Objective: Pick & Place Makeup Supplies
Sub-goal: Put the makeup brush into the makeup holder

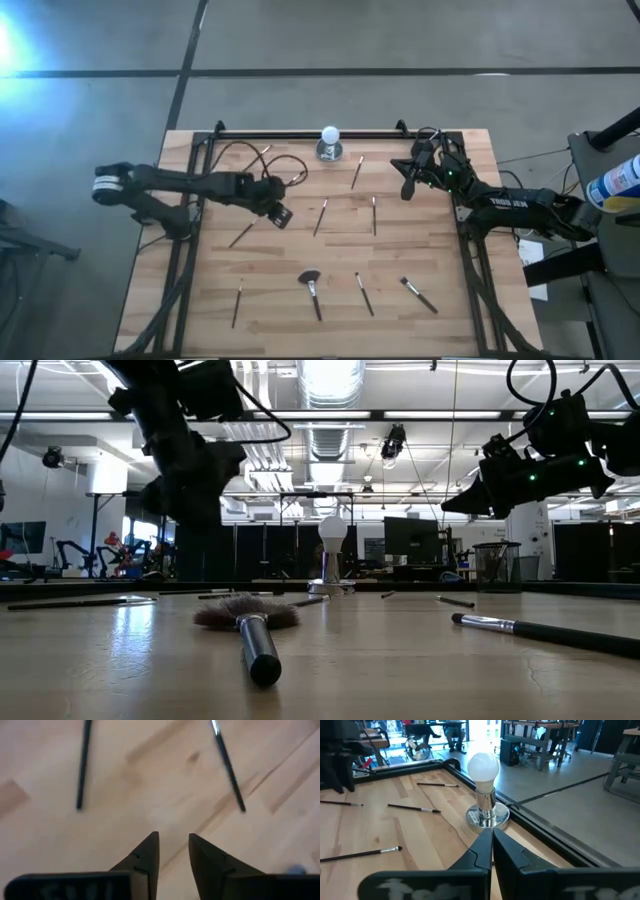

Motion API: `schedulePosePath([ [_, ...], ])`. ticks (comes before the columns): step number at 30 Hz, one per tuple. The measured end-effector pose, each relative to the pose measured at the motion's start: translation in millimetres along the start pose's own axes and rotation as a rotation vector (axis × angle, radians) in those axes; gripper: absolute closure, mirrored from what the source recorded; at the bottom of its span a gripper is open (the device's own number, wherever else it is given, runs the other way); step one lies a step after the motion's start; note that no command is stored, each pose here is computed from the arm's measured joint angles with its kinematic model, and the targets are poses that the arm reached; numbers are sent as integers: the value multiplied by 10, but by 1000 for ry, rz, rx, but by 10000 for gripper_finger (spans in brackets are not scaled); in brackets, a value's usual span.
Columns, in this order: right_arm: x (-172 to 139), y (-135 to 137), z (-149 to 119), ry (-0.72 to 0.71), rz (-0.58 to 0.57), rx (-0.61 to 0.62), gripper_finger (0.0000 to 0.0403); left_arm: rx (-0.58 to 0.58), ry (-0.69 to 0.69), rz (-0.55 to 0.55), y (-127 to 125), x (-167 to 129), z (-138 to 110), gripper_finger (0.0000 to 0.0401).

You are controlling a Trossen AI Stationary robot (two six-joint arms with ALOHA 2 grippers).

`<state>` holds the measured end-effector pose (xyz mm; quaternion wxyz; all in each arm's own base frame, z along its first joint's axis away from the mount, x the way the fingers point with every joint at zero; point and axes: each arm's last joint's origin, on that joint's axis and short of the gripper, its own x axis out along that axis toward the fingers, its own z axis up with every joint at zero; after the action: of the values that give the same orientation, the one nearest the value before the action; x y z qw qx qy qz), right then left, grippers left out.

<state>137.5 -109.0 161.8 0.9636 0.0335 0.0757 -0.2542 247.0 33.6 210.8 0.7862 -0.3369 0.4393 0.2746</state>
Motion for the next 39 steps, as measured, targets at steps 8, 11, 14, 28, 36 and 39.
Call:
schedulePosePath([
  [8,-2,1,-6,2,0,0,392,-83,132,135,75,108,-168,289],
  [11,-2,1,-6,2,0,0,392,-103,155,188,146,152,-236,289],
  [14,-2,1,-6,1,0,0,392,-113,168,213,209,198,-297,289],
  [28,-3,1,-8,2,0,1,392,-152,120,225,418,432,-456,289],
  [36,-3,1,-7,1,0,2,392,-176,119,251,463,462,-496,342],
  [39,-3,1,-7,1,1,2,392,-186,119,265,502,484,-534,371],
])
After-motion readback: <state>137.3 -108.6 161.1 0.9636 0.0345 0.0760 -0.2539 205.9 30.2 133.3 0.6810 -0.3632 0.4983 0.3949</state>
